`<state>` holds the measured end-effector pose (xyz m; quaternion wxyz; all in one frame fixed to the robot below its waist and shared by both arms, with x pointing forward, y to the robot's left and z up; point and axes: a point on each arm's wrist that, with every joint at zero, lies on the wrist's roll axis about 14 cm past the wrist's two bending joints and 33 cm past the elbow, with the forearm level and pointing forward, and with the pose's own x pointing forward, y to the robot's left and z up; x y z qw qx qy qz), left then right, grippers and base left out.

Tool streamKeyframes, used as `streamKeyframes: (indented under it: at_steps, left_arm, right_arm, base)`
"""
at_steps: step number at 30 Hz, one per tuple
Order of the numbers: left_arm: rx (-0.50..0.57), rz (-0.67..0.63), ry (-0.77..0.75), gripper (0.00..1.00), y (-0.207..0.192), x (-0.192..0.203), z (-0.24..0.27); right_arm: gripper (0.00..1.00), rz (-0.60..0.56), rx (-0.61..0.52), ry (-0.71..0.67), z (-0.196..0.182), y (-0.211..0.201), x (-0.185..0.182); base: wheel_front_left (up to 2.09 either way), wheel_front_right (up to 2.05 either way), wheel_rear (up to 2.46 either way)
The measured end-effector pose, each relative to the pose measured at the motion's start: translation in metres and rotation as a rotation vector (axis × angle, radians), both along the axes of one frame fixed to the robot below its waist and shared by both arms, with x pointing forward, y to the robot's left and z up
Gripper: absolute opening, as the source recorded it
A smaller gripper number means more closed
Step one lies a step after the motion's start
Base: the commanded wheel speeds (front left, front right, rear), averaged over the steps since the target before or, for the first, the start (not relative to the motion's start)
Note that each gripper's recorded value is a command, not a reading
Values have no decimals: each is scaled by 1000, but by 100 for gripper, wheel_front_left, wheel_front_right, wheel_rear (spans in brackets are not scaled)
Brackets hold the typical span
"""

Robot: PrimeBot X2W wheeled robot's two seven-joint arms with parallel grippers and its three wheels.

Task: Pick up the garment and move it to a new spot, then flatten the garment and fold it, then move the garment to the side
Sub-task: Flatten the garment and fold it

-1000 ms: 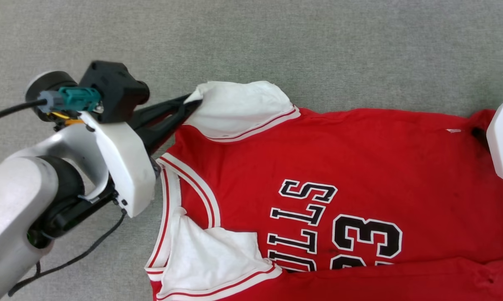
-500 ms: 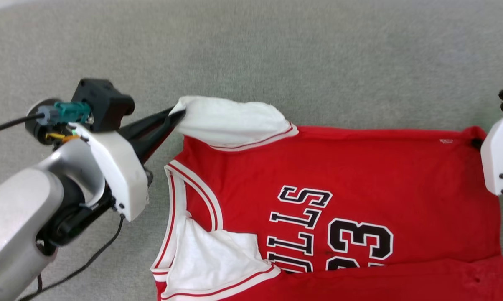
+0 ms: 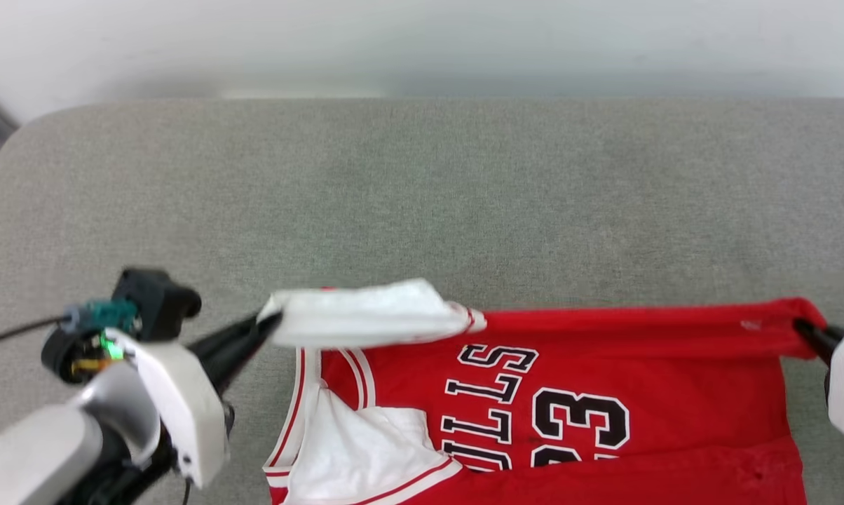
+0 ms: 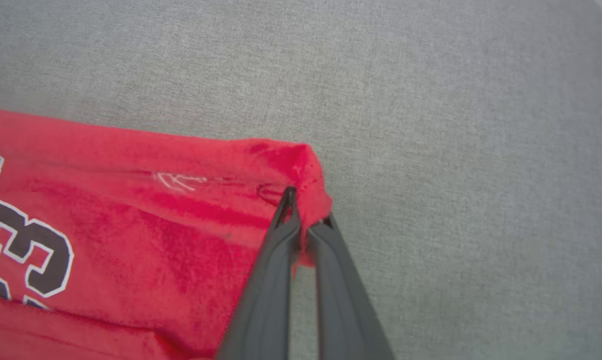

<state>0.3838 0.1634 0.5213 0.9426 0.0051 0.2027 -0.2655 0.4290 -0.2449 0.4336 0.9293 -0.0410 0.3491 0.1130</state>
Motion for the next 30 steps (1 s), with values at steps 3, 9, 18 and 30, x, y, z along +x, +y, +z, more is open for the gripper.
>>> streamKeyframes:
  at_steps: [3, 9, 18, 30]
  left_arm:
    - [-10, 13, 46, 0, 0, -18, -13]
    - [-7, 42, 174, 0, 6, -53, -49]
    - [53, 35, 308, 0, 10, -84, -103]
    - [92, -19, 321, 32, -1, -83, -134]
  right_arm:
    - [0, 1, 15, 8, -5, 1, -17]
    - [0, 26, 7, 88, -24, 5, -52]
    - [0, 106, -86, 177, -47, 4, -76]
    - [100, 205, -149, 220, -62, 14, -87]
  base:
    - [0, 0, 0]
    - [0, 0, 0]
    - [0, 0, 0]
    - [0, 0, 0]
